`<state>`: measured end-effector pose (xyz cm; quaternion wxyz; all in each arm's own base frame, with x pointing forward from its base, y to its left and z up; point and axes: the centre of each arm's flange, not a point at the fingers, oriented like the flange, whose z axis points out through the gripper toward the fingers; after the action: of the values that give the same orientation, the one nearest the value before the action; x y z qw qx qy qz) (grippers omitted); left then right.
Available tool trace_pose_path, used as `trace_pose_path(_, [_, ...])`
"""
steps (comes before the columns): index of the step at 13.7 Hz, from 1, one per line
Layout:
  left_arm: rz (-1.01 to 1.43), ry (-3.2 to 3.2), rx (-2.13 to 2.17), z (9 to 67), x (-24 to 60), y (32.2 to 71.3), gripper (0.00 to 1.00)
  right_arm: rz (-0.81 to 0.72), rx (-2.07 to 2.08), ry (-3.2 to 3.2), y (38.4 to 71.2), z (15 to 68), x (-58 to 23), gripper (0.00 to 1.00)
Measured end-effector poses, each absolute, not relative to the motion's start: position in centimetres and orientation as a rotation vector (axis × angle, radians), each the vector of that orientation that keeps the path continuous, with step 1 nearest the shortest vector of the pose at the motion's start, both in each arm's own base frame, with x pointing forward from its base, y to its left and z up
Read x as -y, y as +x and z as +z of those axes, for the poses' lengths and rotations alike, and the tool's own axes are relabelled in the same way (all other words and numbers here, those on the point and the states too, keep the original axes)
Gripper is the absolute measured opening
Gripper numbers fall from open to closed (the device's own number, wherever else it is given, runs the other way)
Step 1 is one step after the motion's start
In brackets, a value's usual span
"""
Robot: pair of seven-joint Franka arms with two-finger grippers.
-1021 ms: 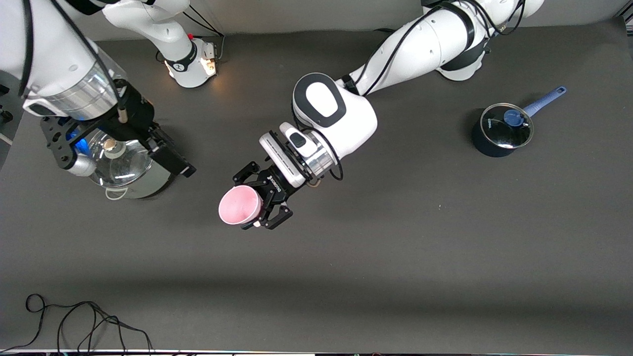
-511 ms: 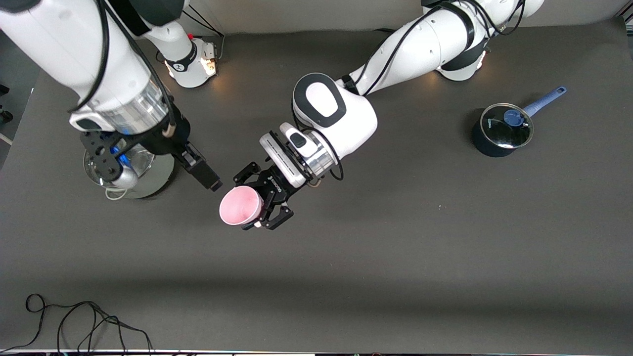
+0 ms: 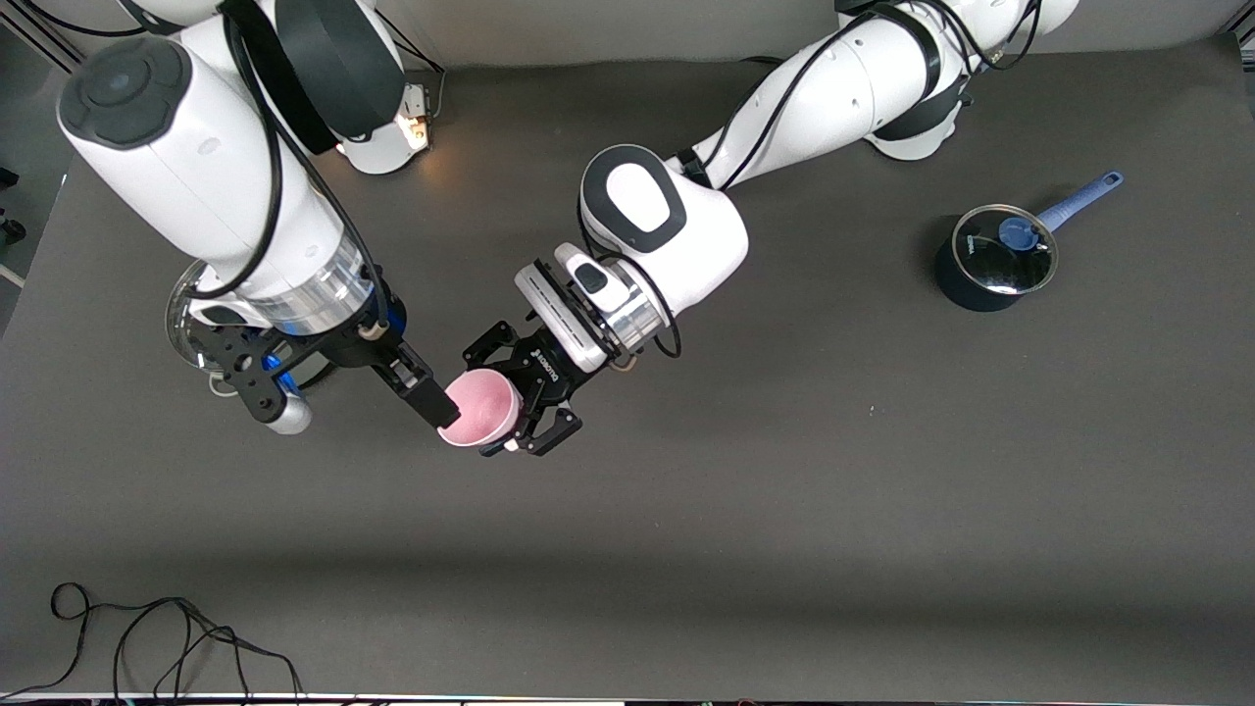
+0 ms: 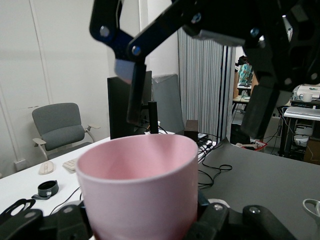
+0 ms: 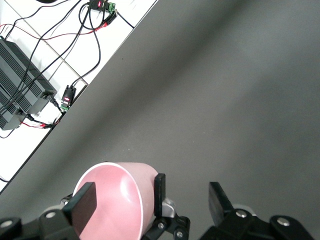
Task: Transfer pink cup from left to right arm
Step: 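Reach the right gripper to the pink cup's rim, then close the right gripper on the cup rim while the left gripper opens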
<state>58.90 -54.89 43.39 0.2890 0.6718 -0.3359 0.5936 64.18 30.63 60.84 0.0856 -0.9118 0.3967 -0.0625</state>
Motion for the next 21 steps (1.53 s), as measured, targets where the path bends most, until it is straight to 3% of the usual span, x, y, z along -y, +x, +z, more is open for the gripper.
trace_pose_path(10, [1.584,1.794,0.896,43.4,54.9,58.9,0.66,-0.178,-1.147,-2.733,63.9,59.7,-32.6,0.94])
trace_pose_path(11, [1.584,1.794,0.896,43.4,54.9,58.9,0.66,-0.178,-1.147,-2.733,63.9,59.7,-32.6,0.86])
trace_pose_path(15, [1.584,1.794,0.896,43.4,54.9,58.9,0.66,-0.18,-1.147,-2.731,63.9,59.8,-32.5,0.37])
trace_pose_path(18, [1.59,1.797,0.897,43.4,54.8,59.0,0.66,-0.17,-1.151,-2.742,63.8,59.9,-32.4,0.05])
trace_pose_path(21, [1.592,1.796,0.905,43.4,54.9,58.9,0.66,-0.167,-1.153,-2.748,63.7,59.8,-32.4,0.05])
